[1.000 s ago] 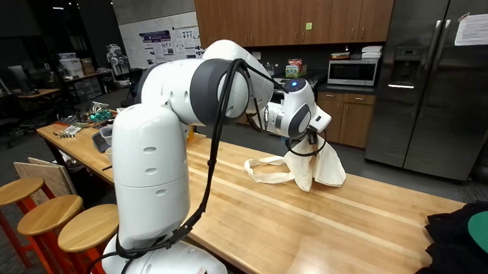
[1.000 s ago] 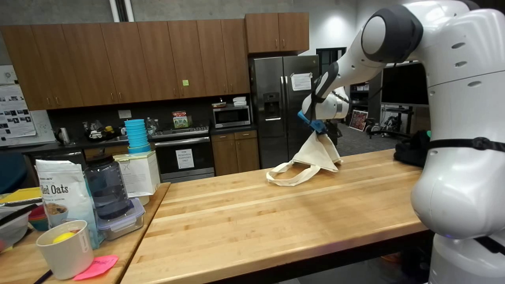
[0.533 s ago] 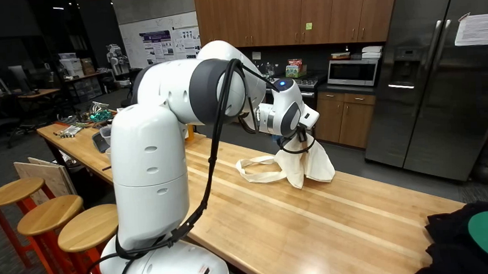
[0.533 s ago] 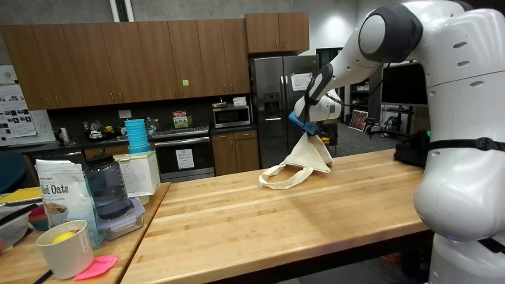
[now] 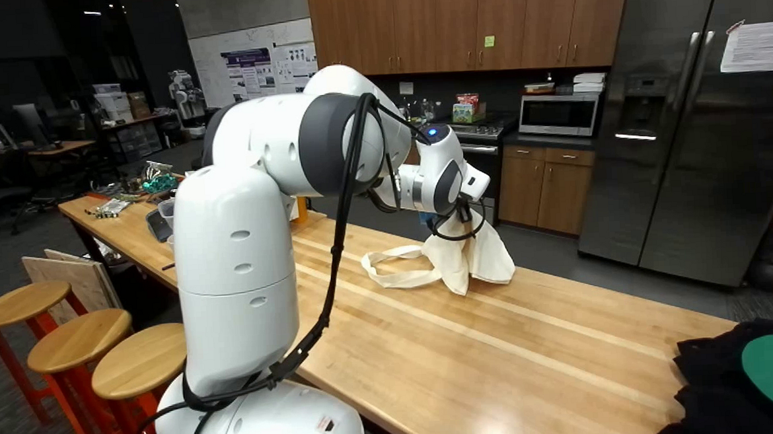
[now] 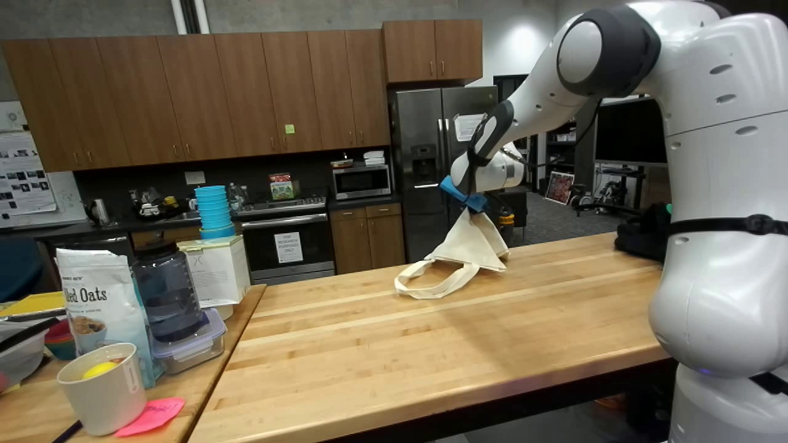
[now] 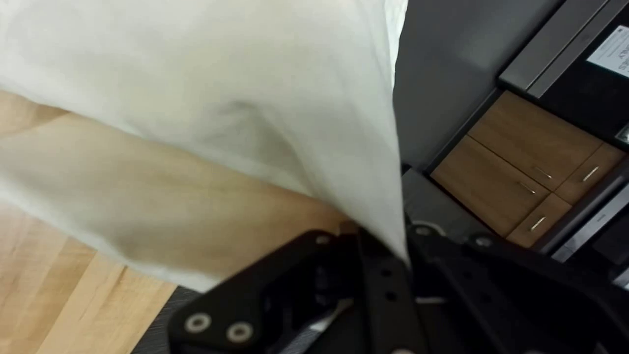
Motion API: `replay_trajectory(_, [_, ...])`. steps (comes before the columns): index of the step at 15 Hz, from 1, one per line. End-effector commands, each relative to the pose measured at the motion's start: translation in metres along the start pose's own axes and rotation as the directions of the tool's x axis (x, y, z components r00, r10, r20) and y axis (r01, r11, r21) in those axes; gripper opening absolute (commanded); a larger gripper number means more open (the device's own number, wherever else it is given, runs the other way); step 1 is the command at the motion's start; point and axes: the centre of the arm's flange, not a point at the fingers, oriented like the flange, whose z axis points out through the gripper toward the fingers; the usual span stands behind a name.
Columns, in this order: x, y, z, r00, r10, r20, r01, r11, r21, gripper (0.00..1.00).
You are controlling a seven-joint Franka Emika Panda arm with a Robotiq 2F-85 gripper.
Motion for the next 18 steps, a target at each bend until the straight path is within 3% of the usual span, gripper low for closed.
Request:
replay_trajectory(1, [-0.007, -0.006, -0.008, 1.0, -0.026, -0.001, 0.026, 1.0, 0.005, 0.01])
replay_trajectory(18, [-0.037, -0.021, -0.009, 0.995, -0.1, 0.016, 0.1, 0.995, 0.014, 0.01])
